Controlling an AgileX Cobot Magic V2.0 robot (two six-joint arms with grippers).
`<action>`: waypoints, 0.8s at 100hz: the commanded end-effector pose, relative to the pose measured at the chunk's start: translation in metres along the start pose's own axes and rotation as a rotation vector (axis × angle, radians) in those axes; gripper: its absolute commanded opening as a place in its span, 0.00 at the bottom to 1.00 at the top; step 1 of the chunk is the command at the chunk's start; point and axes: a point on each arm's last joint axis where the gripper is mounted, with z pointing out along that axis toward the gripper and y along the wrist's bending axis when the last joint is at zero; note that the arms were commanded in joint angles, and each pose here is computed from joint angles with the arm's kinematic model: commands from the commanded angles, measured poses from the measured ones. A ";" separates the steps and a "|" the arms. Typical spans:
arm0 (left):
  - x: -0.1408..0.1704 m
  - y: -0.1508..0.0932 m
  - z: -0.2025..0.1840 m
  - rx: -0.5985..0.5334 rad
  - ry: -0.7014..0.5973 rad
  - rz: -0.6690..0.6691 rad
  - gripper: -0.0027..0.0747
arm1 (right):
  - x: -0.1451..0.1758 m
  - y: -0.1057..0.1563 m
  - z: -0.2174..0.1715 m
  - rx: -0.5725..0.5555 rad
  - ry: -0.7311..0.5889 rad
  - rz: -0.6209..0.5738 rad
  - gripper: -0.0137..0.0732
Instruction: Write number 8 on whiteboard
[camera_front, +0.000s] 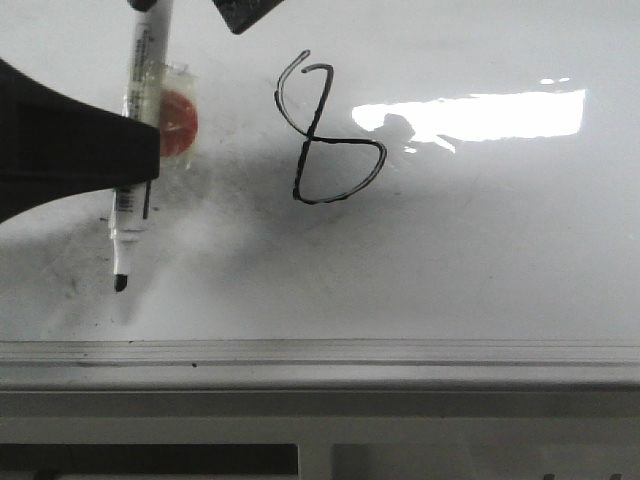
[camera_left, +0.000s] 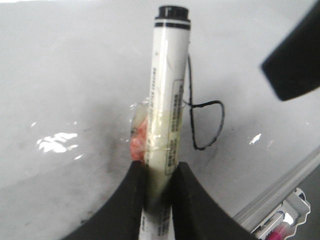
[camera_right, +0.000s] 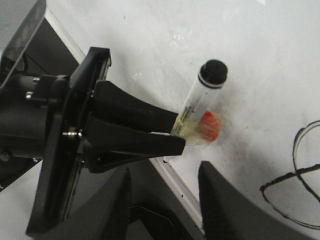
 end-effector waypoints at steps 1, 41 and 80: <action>-0.014 -0.001 0.001 -0.019 -0.076 -0.070 0.01 | -0.015 0.003 -0.019 -0.011 -0.129 -0.006 0.46; -0.009 0.000 0.004 -0.032 -0.044 -0.167 0.01 | -0.014 0.003 -0.019 -0.011 -0.116 -0.006 0.46; -0.008 0.002 0.004 -0.046 -0.029 -0.231 0.01 | -0.013 0.003 -0.019 -0.011 -0.101 -0.006 0.46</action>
